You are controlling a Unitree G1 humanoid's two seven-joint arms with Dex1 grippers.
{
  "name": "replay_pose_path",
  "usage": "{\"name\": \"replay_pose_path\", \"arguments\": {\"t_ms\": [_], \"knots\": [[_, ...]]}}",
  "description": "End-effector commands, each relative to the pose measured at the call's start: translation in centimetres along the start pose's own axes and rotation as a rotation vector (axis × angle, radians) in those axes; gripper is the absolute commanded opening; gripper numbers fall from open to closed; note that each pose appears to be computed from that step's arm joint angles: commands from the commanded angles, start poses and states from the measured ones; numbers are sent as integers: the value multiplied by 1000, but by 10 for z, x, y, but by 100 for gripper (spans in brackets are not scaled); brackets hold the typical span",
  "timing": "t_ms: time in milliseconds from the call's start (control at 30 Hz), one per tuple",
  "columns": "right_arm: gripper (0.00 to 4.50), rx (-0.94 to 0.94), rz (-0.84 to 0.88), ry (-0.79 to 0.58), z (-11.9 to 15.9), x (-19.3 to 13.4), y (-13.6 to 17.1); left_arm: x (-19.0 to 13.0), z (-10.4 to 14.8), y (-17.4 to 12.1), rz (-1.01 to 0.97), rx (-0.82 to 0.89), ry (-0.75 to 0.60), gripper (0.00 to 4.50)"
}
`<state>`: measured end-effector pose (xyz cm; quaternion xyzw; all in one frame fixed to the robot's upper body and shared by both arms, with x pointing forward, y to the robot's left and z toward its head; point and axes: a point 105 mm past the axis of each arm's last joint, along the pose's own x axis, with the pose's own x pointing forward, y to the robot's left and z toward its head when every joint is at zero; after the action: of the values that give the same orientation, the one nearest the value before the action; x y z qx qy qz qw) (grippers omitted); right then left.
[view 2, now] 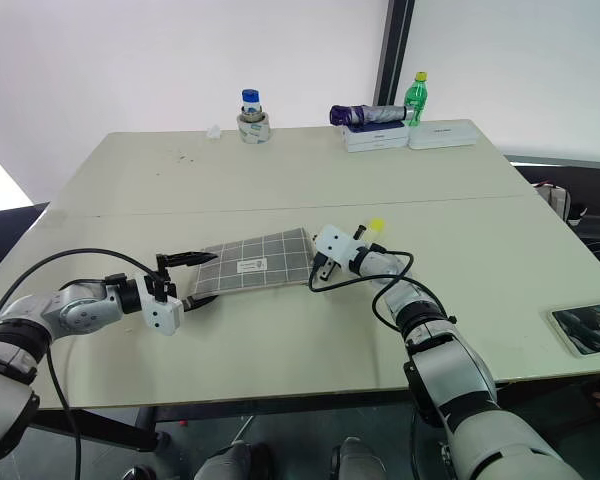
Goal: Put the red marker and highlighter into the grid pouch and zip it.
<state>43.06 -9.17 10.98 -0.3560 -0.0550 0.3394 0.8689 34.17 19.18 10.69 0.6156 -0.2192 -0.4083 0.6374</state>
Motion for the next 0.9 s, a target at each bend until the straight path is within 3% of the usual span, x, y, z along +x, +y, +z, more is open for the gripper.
{"name": "replay_pose_path", "arguments": {"t_ms": [33,133,233,467,700,767,900], "knots": [[6,-30,-26,-58,19,4,-14,-8,-16,-28,-116,-51,111,450],[6,-27,-28,-60,20,4,-14,-7,-16,-31,-124,-88,112,450],[0,-26,-29,-64,21,5,-14,-3,-11,-31,-124,-100,84,365],[0,-30,-20,-74,24,6,-13,0,-9,-37,-144,-162,76,5],[0,15,-18,-136,33,3,-15,6,-5,-11,-17,-315,35,5],[0,135,17,-220,44,-1,-17,4,-10,-1,30,-374,51,5],[131,239,62,-348,65,-14,-15,-3,-21,13,138,-510,121,0]]}}
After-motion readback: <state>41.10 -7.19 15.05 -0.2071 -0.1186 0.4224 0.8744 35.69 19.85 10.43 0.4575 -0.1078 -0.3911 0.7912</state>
